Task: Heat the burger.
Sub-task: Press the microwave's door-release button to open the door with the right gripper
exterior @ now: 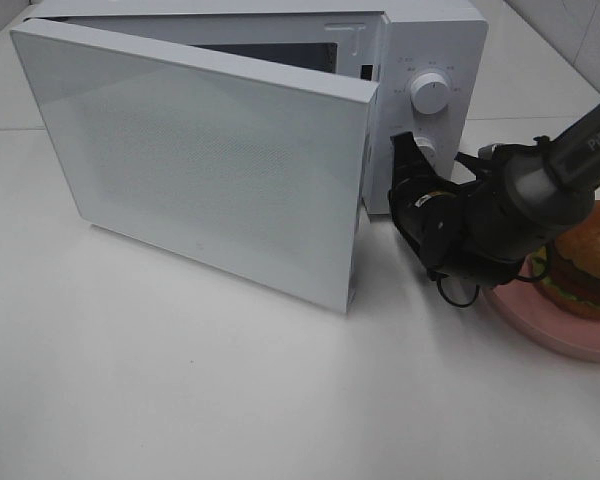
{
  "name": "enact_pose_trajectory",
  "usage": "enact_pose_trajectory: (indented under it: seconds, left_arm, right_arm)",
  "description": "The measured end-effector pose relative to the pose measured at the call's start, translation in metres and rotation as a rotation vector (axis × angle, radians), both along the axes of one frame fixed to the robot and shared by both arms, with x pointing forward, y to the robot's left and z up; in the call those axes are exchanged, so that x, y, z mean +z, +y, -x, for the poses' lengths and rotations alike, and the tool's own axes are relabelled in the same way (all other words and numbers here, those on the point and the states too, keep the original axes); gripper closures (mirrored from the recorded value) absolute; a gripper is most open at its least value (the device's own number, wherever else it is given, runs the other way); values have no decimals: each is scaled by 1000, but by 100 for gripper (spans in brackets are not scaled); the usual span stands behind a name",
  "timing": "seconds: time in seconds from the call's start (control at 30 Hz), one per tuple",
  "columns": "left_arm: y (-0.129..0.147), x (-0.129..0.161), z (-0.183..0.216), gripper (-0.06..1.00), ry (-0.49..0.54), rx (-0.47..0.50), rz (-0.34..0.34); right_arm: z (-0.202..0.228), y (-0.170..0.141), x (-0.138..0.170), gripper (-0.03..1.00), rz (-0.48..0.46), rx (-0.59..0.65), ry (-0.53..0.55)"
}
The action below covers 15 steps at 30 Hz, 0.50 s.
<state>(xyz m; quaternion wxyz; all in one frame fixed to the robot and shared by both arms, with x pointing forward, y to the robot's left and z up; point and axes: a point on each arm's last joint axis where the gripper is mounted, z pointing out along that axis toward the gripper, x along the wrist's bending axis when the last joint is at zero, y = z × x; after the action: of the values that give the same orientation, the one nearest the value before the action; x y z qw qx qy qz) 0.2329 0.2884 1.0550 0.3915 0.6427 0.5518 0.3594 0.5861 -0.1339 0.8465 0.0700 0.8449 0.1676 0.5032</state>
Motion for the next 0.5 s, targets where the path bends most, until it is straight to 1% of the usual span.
enact_pose_trajectory:
  seconds: [0.13,0.17,0.27,0.3,0.33,0.37,0.4,0.43,0.47,0.5]
  left_arm:
    - [0,0,0,94,0,0,0]
    - [0,0,0,94,0,0,0]
    - [0,0,0,94,0,0,0]
    - [0,0,0,94,0,0,0]
    - [0,0,0,94,0,0,0]
    - [0,0,0,94,0,0,0]
    - [0,0,0,94,0,0,0]
    - [0,0,0,94,0,0,0]
    - [0,0,0,94,0,0,0]
    - [0,0,0,94,0,0,0]
  right_arm:
    - [0,1,1,96,-7,10,21]
    - [0,0,5,94,-9,33,40]
    - [1,0,7,93,-6,51,51]
    - [3,-2,8,91,15,82,55]
    - [3,-2,8,91,15,82,55]
    - [5,-4,10,90,43,115,46]
    - [5,-4,10,90,43,115,46]
    - [10,-6,11,89,80,154,35]
    - [10,-6,11,89,80,154,35]
    - [16,-7,14,89,113,200,27]
